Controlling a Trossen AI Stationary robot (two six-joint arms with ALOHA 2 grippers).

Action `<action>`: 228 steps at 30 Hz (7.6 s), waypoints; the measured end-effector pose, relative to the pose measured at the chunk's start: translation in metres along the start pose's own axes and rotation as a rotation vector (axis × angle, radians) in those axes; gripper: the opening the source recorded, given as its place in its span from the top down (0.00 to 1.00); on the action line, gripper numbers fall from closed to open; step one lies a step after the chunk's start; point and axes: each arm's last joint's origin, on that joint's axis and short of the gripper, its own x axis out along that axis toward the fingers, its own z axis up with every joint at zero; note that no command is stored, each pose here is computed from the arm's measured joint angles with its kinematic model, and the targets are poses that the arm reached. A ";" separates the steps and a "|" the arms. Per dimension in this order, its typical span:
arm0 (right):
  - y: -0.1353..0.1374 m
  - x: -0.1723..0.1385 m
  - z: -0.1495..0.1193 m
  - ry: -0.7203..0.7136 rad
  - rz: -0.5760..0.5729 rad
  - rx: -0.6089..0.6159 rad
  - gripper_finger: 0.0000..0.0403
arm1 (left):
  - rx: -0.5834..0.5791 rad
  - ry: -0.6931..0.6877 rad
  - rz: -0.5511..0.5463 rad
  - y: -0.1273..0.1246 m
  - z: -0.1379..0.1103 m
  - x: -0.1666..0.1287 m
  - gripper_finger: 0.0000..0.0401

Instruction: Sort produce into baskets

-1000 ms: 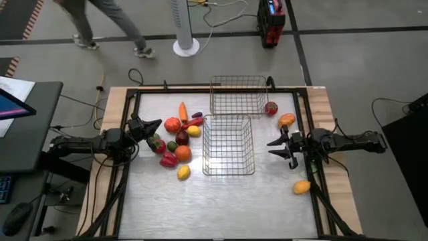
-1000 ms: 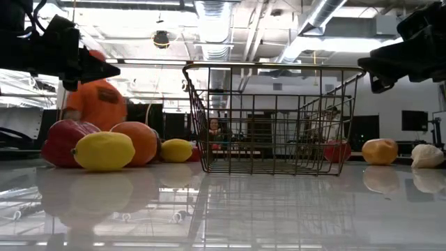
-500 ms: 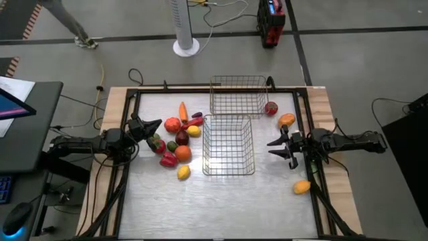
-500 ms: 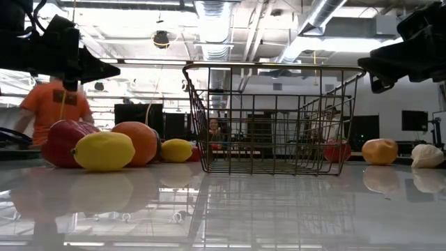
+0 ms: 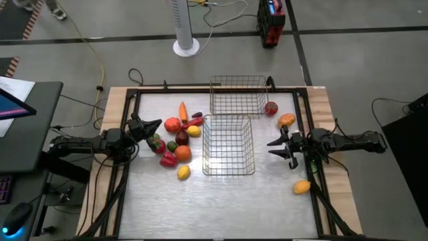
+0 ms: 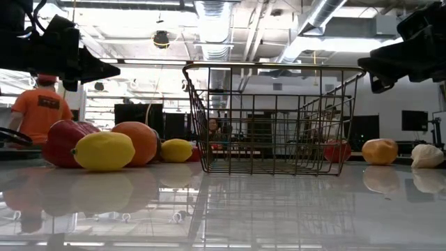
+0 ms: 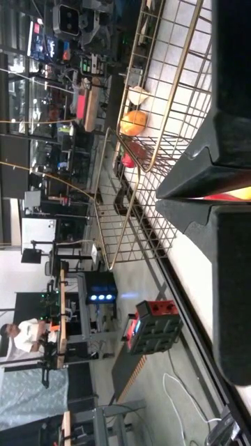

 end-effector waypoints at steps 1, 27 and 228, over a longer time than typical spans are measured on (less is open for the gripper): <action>0.000 0.000 0.000 0.000 0.000 0.000 0.60 | 0.000 0.000 0.000 0.000 0.000 0.000 1.00; 0.000 0.000 0.000 0.000 0.000 0.000 0.60 | -0.446 -0.006 0.012 0.000 0.000 0.000 1.00; -0.026 0.070 0.171 0.179 -0.544 0.284 0.34 | -0.091 1.287 -0.193 -0.159 0.003 0.083 0.09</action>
